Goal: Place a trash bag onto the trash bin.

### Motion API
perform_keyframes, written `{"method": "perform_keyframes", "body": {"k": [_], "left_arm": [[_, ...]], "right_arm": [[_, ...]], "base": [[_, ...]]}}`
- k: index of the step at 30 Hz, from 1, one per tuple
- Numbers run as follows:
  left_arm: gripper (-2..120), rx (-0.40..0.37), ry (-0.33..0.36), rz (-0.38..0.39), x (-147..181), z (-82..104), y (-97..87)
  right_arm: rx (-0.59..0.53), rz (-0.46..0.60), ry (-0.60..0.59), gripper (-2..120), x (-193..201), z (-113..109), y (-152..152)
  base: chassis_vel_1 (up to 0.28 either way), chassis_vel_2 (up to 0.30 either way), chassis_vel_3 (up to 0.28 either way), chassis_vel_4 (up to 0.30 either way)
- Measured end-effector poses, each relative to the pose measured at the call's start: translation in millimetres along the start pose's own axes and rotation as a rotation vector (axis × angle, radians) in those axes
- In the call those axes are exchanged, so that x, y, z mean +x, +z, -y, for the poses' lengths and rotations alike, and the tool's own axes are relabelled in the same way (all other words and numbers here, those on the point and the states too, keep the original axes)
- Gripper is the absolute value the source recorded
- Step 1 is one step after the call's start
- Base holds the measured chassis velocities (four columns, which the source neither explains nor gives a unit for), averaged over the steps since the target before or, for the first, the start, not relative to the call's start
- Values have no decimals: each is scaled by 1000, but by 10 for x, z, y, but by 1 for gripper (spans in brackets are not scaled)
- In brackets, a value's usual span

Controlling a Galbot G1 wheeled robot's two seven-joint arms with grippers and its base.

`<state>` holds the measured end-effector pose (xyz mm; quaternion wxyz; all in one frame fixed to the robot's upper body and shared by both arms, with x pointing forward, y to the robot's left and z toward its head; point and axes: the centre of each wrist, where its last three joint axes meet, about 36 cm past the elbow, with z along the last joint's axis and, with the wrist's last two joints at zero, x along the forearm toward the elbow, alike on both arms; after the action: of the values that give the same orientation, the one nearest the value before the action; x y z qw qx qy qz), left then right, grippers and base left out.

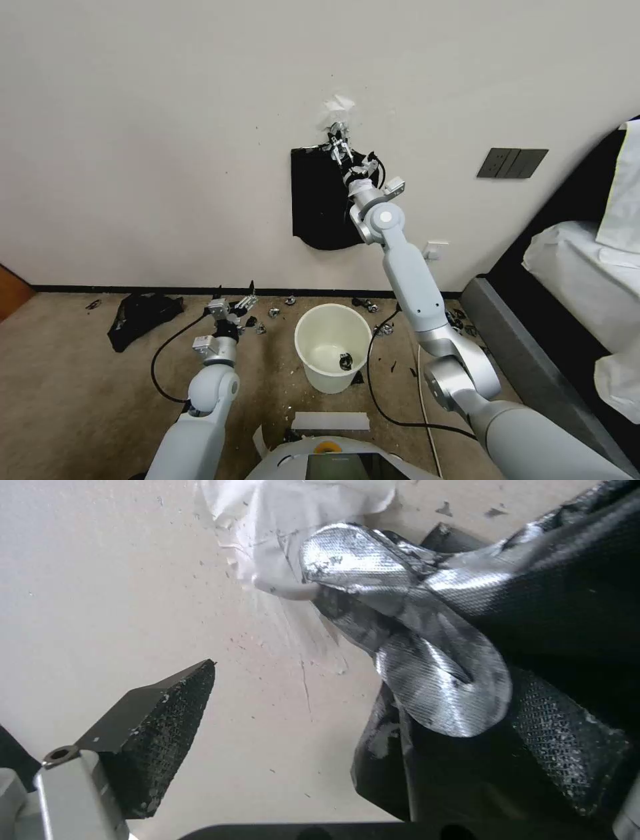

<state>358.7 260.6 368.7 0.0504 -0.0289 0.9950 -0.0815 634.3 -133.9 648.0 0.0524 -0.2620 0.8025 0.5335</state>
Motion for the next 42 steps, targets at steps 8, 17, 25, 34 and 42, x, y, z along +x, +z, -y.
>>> {"method": "perform_keyframes", "body": {"k": [8, 17, 25, 34, 42], "left_arm": [[100, 2, -1, -5, 9, 10, 22], [100, 3, 0, -8, 36, 23, 34], [100, 3, 3, -10, 38, 36, 42], [100, -17, 6, -14, 48, 46, 76], [100, -15, 6, -13, 55, 64, 86]], "right_arm": [[-1, 11, -5, 96, -52, -3, 27], [8, 31, -3, 70, -76, 43, 37], [13, 50, -1, 43, -27, 99, 43], [22, 61, 4, 22, 19, 171, 71], [42, 66, 5, 14, 32, 181, 84]], "base": [[0, 0, 0, 0], [0, 0, 0, 0], [0, 0, 0, 0], [0, 0, 0, 0], [0, 0, 0, 0]]}}
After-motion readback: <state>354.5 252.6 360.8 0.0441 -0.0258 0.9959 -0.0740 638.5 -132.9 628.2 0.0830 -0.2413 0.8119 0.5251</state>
